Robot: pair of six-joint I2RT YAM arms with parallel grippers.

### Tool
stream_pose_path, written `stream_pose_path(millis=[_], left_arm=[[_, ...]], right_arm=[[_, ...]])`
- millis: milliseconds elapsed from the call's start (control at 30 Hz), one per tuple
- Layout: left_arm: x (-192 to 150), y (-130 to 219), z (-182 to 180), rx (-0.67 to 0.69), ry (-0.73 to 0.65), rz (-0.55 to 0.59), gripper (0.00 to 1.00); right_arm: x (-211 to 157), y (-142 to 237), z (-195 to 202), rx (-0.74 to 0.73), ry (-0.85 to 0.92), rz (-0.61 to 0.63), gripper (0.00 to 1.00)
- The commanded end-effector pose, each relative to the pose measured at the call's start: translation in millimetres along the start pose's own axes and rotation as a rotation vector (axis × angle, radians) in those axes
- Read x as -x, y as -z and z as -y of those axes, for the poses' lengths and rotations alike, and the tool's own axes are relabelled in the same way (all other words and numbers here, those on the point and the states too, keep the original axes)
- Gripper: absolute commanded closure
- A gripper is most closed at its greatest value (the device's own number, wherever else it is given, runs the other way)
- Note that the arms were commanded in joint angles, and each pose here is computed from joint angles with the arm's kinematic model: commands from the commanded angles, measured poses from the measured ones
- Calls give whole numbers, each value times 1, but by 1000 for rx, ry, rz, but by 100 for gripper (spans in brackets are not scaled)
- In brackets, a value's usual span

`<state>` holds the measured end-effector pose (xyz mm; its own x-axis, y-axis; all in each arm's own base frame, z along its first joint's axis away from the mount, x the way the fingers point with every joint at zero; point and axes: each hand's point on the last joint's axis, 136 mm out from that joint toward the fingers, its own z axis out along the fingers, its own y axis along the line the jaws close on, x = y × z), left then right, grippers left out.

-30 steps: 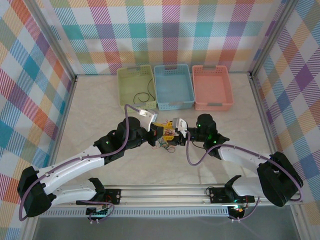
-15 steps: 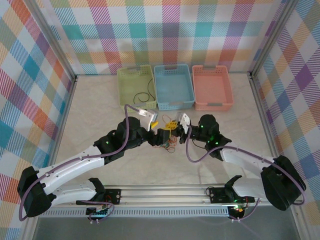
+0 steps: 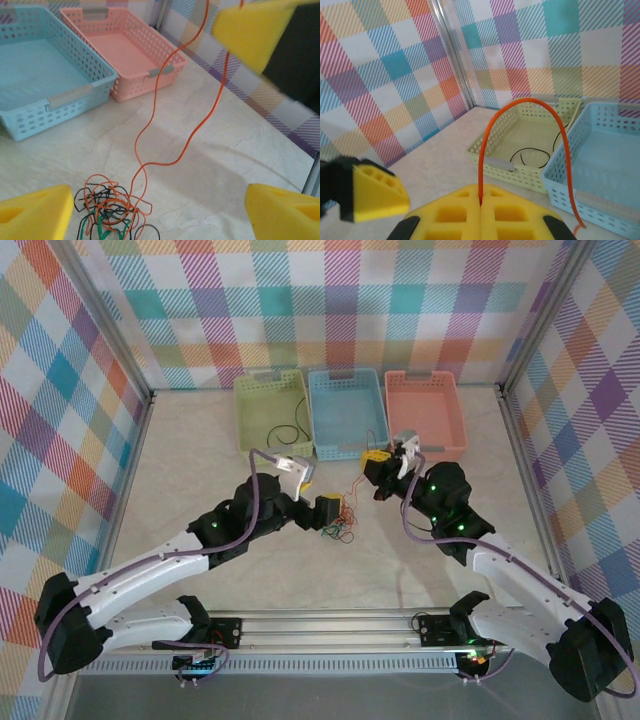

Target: Untangle the cables

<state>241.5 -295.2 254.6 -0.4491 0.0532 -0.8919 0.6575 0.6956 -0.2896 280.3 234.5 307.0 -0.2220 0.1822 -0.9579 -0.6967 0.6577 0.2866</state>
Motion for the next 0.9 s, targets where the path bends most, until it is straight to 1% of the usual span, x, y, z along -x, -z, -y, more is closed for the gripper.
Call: stream_pose_path(millis=[0, 167, 300, 400, 433, 500, 533, 600, 733, 833, 867], left_arm=[[-6, -13, 15, -67, -52, -52, 17], [-19, -38, 24, -115, -74, -119, 28], [-10, -56, 29, -126, -78, -115, 31], [-5, -70, 38, -162, -77, -126, 37], [-4, -74, 39, -162, -78, -135, 43], [-3, -83, 36, -136, -85, -152, 61], [-4, -88, 31, -106, -88, -158, 64], [-8, -98, 22, -57, -93, -173, 64], [-21, -108, 18, -44, -98, -213, 62], [-30, -111, 15, -40, -92, -221, 64], [-32, -112, 14, -39, -92, -226, 67]], right_arm=[[14, 5, 1, -30, -75, 19, 100], [5, 7, 6, -47, -80, 20, 100], [4, 8, 3, -33, -75, 16, 100], [4, 11, 2, -31, -72, 18, 100], [4, 12, 2, -31, -75, 18, 100], [4, 13, 2, -33, -81, 18, 100], [5, 14, 2, -34, -90, 19, 100], [9, 17, -1, -27, -102, 24, 100], [22, 25, -10, 0, -104, 38, 100], [32, 32, -15, 7, -113, 54, 100], [36, 35, -17, 11, -121, 60, 100]])
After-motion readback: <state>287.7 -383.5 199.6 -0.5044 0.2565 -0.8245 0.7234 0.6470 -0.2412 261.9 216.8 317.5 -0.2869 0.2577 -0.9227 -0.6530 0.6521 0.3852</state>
